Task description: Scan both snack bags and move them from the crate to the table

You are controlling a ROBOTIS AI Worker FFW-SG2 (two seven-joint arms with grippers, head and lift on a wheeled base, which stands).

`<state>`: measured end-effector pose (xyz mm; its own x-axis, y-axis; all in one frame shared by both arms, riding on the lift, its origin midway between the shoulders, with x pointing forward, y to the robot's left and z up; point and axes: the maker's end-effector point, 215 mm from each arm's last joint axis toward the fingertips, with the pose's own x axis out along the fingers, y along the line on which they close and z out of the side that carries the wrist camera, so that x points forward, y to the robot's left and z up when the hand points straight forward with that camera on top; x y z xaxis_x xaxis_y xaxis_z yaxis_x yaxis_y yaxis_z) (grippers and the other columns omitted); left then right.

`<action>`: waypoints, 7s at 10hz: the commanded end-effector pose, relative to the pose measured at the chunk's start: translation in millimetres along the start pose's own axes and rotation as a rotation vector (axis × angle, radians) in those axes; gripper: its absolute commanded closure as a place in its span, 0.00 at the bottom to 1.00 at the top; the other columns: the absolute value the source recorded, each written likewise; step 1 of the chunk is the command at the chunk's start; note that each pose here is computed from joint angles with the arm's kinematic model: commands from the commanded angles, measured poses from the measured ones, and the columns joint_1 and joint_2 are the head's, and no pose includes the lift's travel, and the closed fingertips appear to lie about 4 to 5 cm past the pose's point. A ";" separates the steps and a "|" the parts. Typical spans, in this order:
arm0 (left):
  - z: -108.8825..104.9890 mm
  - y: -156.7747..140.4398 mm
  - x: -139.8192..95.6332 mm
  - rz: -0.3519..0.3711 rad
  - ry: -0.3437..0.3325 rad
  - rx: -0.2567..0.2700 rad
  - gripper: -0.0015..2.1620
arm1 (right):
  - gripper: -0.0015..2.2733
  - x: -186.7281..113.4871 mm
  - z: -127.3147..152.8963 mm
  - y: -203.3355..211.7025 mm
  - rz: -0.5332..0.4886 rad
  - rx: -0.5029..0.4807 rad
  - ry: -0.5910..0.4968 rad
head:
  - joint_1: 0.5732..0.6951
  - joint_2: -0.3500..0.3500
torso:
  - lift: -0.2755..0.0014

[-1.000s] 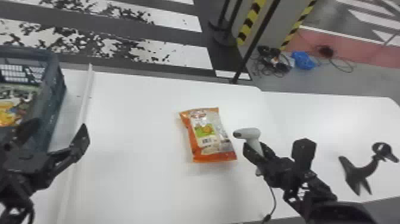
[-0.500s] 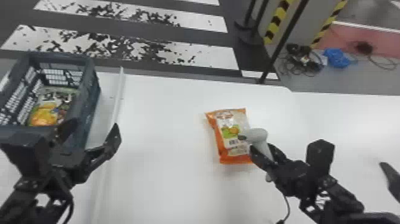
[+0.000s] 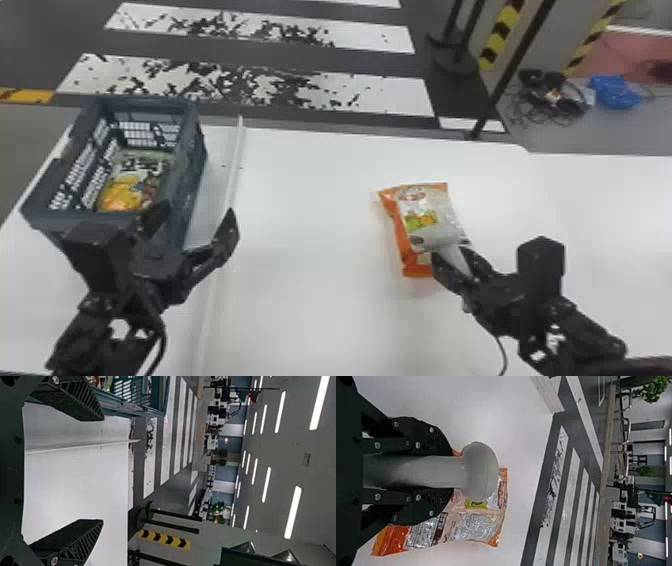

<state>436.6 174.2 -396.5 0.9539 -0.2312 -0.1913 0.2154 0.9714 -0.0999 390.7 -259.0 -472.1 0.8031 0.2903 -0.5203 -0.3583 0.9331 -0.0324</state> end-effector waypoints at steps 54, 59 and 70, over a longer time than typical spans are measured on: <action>-0.1 -1.3 -1.4 -0.003 0.006 -0.001 0.04 | 0.05 19.8 -30.5 -93.1 0.155 0.232 0.013 | 1.00 0.16 | 0.68; -0.4 -2.8 -3.7 -0.007 0.015 0.005 0.04 | 0.04 47.3 -33.4 -88.6 0.246 0.197 0.087 | 1.00 0.20 | 0.68; -3.6 2.4 -8.0 0.006 0.020 0.005 0.04 | 0.99 13.4 25.8 -121.0 0.288 0.366 -0.087 | 1.00 0.22 | 0.68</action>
<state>429.1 178.1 -398.5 0.9507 -0.2270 -0.2113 0.2114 0.9729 -0.0941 455.4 -350.7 -471.4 0.7069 0.5641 -0.4268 -0.4029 0.8170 0.4125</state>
